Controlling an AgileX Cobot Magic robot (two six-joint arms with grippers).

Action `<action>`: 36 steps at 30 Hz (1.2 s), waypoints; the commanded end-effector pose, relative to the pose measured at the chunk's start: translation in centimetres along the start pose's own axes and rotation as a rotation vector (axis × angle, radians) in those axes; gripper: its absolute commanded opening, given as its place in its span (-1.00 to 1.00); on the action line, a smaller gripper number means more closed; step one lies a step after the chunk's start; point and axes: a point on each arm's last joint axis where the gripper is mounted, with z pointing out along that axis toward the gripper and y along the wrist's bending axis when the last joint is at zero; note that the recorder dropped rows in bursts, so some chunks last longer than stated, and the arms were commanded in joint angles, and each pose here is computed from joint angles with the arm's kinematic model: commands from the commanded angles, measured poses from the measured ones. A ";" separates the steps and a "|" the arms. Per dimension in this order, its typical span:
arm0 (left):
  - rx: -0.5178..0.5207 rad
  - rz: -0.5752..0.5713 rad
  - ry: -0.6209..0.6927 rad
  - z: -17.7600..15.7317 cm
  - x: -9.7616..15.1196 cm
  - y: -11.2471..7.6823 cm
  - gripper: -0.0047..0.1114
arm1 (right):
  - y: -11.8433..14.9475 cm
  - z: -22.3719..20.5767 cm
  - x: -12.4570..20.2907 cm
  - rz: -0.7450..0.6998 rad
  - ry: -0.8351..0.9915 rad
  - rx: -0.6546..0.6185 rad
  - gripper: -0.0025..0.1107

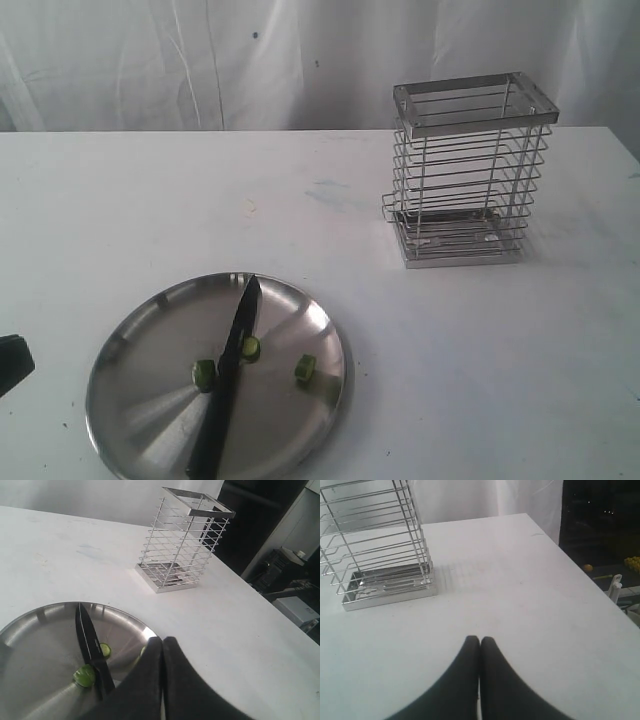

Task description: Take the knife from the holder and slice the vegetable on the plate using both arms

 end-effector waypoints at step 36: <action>-0.609 0.104 0.132 -2.6 6.0 6.3 -0.92 | 0.0 0.0 0.1 0.002 0.001 0.000 -0.96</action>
